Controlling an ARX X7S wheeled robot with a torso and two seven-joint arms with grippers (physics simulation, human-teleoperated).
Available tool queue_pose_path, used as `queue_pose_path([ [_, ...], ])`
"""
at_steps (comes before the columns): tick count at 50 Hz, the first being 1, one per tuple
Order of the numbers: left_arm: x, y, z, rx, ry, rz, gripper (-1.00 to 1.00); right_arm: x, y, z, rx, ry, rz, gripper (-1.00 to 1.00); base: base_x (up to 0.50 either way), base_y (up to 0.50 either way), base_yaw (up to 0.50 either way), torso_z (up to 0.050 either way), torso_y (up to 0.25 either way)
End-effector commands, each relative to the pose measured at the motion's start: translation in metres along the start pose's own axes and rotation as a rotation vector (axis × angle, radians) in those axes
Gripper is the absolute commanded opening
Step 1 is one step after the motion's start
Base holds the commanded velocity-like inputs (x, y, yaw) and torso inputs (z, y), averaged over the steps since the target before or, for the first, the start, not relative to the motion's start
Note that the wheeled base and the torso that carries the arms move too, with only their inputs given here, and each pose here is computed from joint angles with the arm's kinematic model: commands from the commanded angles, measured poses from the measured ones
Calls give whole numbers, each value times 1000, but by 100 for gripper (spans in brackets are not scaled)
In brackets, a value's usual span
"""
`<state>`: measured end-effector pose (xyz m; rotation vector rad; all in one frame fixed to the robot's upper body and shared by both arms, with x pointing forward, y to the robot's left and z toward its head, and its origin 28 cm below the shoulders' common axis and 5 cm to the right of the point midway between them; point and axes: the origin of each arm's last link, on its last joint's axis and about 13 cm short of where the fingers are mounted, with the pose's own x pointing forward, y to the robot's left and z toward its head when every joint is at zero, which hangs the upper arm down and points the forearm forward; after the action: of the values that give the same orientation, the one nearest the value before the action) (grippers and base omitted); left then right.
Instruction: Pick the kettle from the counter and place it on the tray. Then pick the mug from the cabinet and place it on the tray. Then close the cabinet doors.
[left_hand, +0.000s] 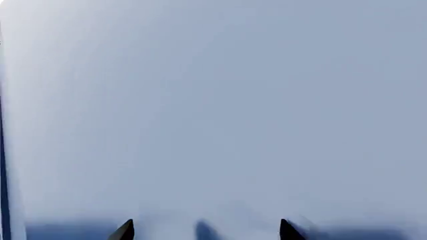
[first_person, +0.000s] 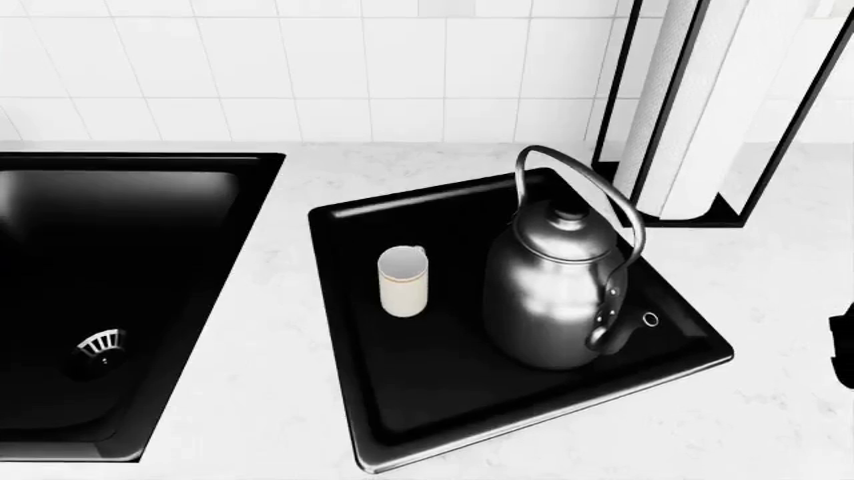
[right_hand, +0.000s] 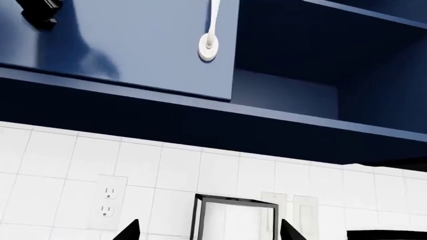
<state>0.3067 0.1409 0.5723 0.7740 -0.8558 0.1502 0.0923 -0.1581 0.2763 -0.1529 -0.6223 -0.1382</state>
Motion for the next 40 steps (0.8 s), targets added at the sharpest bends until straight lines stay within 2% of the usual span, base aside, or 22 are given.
queue_pose_path([
  [1, -23, 50, 0, -620, 9, 64, 100, 3, 1, 4, -3, -18, 10, 100, 0, 0, 0, 0, 0],
  [5, -72, 73, 17, -777, -97, 84, 100, 6, 3, 7, -1, -29, 20, 100, 0, 0, 0, 0, 0],
  [11, -161, 83, 12, -969, -156, 60, 100, 10, 4, 14, 3, -53, 29, 100, 0, 0, 0, 0, 0],
  [15, -212, 79, 1, -1026, -162, 71, 100, 12, 5, 16, 5, -57, 27, 100, 0, 0, 0, 0, 0],
  [18, -244, 71, -9, -1079, -126, 74, 100, 13, 6, 15, 2, -57, 28, 100, 0, 0, 0, 0, 0],
  [23, -294, 58, -29, -1094, -68, 116, 100, 14, 7, 16, -7, -63, 31, 100, 0, 0, 0, 0, 0],
  [27, -321, 49, -38, -1185, -25, 131, 100, 16, 8, 16, -8, -66, 31, 100, 1, -123, 0, 0, 0],
  [31, -326, 42, -44, -1190, -18, 121, 100, 17, 9, 16, -1, -69, 32, 100, 3, -500, 0, 0, 0],
  [40, -326, 41, -45, -1193, -13, 127, 100, 17, 7, 22, 5, -83, 19, 100, 3, -500, 0, 0, 0],
])
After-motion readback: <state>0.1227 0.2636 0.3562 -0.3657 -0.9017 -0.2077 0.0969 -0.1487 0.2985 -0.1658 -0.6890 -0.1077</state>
